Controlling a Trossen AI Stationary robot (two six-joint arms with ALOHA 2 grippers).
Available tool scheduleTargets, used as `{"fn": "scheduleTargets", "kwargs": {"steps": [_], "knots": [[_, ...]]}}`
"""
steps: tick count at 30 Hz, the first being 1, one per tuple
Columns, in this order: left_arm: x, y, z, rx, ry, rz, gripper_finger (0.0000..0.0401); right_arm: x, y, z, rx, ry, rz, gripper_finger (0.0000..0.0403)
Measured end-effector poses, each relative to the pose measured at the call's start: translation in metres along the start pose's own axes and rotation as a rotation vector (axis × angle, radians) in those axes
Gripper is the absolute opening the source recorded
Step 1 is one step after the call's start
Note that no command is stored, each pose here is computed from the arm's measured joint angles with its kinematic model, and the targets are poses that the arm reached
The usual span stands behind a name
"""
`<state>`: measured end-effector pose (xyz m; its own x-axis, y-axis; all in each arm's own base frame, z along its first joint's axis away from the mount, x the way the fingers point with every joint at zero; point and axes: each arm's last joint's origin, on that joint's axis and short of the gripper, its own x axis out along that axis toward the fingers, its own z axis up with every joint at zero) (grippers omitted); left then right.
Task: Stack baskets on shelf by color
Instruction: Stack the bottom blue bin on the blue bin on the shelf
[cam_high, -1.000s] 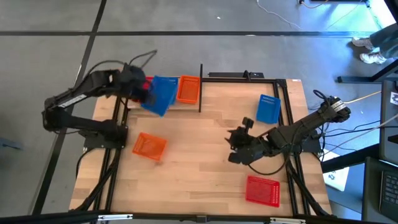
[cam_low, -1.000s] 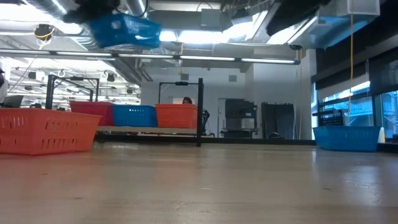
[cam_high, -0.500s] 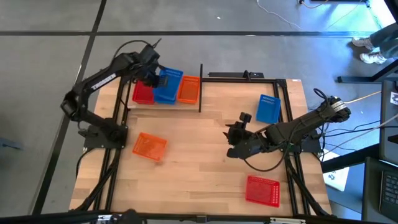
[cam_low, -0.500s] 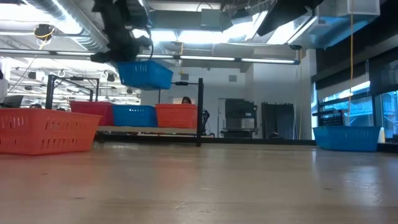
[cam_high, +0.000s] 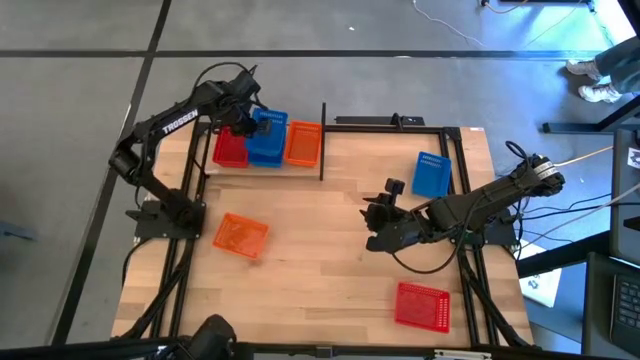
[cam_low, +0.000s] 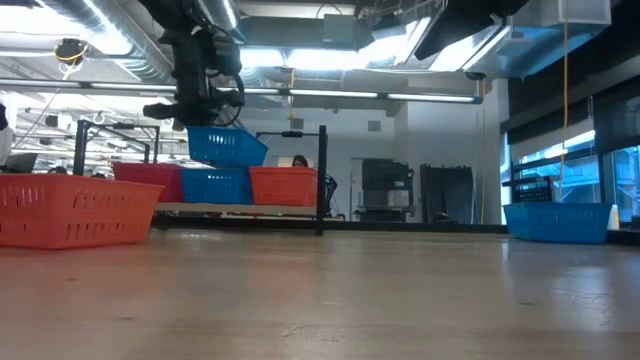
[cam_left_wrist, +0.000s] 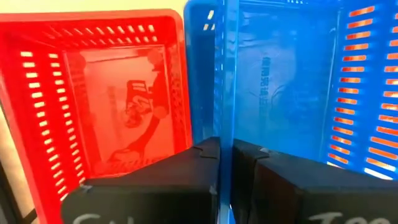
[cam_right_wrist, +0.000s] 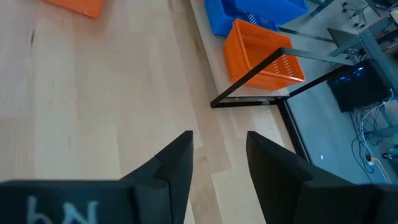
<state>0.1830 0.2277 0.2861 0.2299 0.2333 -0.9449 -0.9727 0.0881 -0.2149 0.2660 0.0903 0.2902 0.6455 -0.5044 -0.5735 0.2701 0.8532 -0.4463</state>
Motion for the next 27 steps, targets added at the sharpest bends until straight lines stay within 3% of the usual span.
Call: {"fn": "scheduleTargets", "kwargs": {"steps": [21,27], "knots": [[0.012,-0.004,-0.001,-0.016,0.044,0.029,0.0000,0.000,0.000,0.000,0.000,0.001,0.006,0.0149],[0.012,-0.007,0.003,-0.008,-0.001,-0.004,0.0000,0.000,0.000,0.000,0.000,0.001,0.006,0.0149]]}}
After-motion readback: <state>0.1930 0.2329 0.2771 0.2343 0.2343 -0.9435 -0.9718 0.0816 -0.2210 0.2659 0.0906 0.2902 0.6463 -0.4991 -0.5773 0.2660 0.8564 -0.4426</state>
